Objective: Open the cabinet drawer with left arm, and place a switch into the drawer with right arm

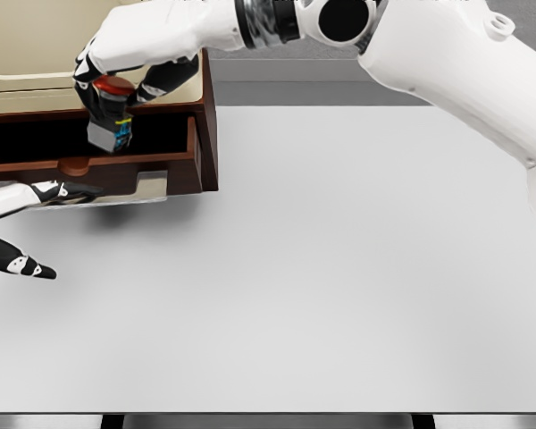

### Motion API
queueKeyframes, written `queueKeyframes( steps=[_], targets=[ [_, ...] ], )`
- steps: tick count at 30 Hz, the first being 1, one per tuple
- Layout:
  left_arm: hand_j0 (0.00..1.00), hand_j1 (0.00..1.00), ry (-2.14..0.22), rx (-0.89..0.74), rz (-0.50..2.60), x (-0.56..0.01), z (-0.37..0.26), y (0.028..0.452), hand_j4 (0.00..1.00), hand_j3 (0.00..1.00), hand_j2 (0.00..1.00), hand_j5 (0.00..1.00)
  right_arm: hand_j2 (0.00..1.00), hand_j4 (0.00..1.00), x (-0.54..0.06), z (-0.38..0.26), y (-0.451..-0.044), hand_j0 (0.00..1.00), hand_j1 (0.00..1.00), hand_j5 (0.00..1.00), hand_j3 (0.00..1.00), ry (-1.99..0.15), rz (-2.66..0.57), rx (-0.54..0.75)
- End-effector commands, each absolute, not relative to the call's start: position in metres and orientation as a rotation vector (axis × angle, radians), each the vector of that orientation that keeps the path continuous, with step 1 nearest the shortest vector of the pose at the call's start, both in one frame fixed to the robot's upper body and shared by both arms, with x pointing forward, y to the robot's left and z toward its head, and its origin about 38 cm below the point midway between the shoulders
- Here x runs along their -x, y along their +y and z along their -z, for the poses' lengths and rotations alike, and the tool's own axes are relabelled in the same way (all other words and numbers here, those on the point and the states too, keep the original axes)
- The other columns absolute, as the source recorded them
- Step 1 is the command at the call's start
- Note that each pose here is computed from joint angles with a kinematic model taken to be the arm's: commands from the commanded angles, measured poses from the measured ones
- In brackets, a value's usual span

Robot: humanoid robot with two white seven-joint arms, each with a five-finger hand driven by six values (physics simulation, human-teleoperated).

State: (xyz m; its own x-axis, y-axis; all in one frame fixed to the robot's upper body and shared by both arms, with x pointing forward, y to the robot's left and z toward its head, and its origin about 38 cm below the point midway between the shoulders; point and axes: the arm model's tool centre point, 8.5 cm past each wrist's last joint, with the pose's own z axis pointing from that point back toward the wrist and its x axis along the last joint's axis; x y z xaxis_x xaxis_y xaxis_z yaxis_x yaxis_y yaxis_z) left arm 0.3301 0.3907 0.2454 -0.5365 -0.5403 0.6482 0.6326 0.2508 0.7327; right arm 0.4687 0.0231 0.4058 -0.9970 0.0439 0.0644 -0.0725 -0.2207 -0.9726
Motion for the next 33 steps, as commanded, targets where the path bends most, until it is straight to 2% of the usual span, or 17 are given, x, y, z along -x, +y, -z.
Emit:
queueKeyframes(
  steps=[1,11,20,33],
  targets=[
    [1.00,1.00,-1.517,0.093,1.521,-0.327,-0.242,0.390,1.00,1.00,1.00,1.00,0.49,0.49,-0.478,-0.404,0.027,0.49,0.49,0.49,0.49,-1.891,-2.371,-0.025],
    [1.00,1.00,-1.488,0.095,1.535,-0.324,-0.242,0.394,1.00,1.00,1.00,1.00,0.49,0.49,-0.500,-0.393,0.035,0.49,0.49,0.49,0.49,-1.865,-2.305,0.032],
    [1.00,1.00,-1.471,0.087,1.541,-0.323,-0.245,0.398,1.00,1.00,1.00,1.00,0.49,0.49,-0.501,-0.389,0.050,0.49,0.49,0.49,0.49,-1.862,-2.287,0.013],
    [1.00,1.00,-1.488,0.047,1.539,-0.326,-0.255,0.402,1.00,1.00,1.00,1.00,0.49,0.49,-0.512,-0.384,0.049,0.49,0.49,0.49,0.49,-1.832,-2.251,0.026]
  ],
)
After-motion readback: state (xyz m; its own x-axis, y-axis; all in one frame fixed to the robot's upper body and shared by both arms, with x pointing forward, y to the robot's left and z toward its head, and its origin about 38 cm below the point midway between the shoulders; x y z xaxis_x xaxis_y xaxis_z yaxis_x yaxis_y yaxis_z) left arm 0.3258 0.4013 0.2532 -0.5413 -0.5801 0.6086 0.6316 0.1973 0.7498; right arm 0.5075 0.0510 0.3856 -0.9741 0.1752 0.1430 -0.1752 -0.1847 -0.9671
